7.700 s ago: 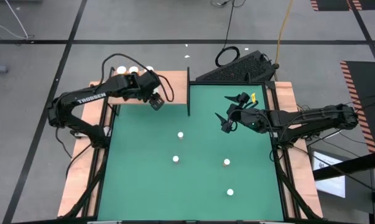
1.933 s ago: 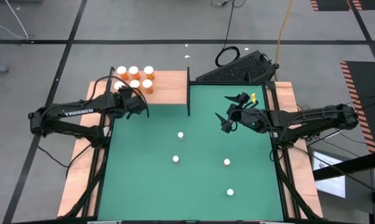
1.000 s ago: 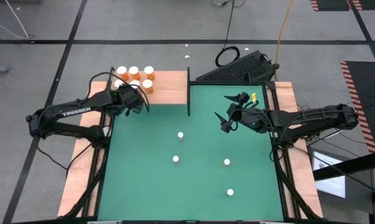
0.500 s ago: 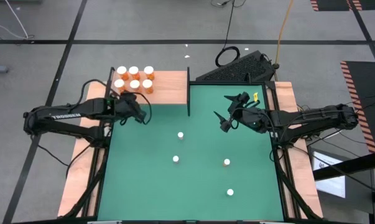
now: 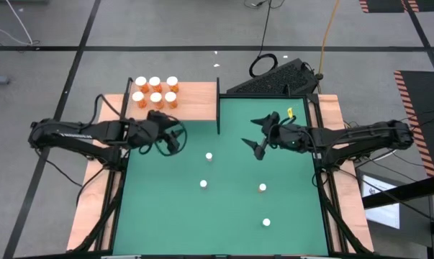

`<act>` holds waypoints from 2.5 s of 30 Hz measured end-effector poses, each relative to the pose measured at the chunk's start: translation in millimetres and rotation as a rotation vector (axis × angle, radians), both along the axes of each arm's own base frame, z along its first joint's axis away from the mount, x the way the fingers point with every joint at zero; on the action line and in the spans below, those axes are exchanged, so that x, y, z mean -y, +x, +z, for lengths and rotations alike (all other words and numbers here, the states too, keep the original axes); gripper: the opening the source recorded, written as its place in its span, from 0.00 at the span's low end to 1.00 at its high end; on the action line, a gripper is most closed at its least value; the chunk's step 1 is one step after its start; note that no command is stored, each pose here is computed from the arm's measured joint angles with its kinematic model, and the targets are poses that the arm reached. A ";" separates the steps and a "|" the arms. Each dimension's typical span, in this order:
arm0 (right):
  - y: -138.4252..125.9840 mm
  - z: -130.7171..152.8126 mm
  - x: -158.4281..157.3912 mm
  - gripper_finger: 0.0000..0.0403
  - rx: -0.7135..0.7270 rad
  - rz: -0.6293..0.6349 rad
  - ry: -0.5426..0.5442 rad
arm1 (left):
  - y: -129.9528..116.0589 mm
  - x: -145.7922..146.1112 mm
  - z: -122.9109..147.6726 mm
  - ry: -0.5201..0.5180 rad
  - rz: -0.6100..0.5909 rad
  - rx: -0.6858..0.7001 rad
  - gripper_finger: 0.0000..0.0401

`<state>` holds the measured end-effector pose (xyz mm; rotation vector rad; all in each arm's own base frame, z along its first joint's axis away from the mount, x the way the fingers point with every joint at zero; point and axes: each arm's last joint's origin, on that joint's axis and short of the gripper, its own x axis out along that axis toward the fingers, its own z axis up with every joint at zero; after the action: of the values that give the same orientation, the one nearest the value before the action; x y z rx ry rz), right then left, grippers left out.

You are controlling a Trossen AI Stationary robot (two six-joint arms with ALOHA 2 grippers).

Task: Pick and place medicine bottles onto shelf by color
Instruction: Put the small yellow pill bottle on the shelf aligned with the other big orange pill bottle

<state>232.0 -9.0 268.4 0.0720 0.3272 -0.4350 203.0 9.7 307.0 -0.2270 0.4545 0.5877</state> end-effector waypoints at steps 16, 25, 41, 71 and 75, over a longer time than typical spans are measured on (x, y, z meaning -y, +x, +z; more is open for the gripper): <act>21.7 -30.4 -21.8 0.97 -0.128 0.135 0.025 | 57.1 72.4 23.5 0.083 -0.237 -0.150 0.48; 22.8 -32.4 -25.4 0.97 -0.159 0.175 -0.038 | 108.6 97.0 12.6 0.281 -0.392 -0.278 0.48; 22.6 -32.9 -25.4 0.97 -0.188 0.201 -0.098 | 113.0 85.3 -31.1 0.017 -0.408 -0.484 0.72; 17.9 -22.5 -24.8 0.97 -0.178 0.241 -0.203 | 142.9 47.4 -75.2 -0.151 -0.244 -0.551 0.78; 16.6 -20.6 -24.6 0.97 -0.173 0.244 -0.211 | 146.8 41.9 -79.8 -0.157 -0.228 -0.551 0.82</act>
<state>248.5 15.7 247.8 -0.2114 0.4529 -0.2318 349.7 -32.2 227.2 -0.1565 1.0480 0.3841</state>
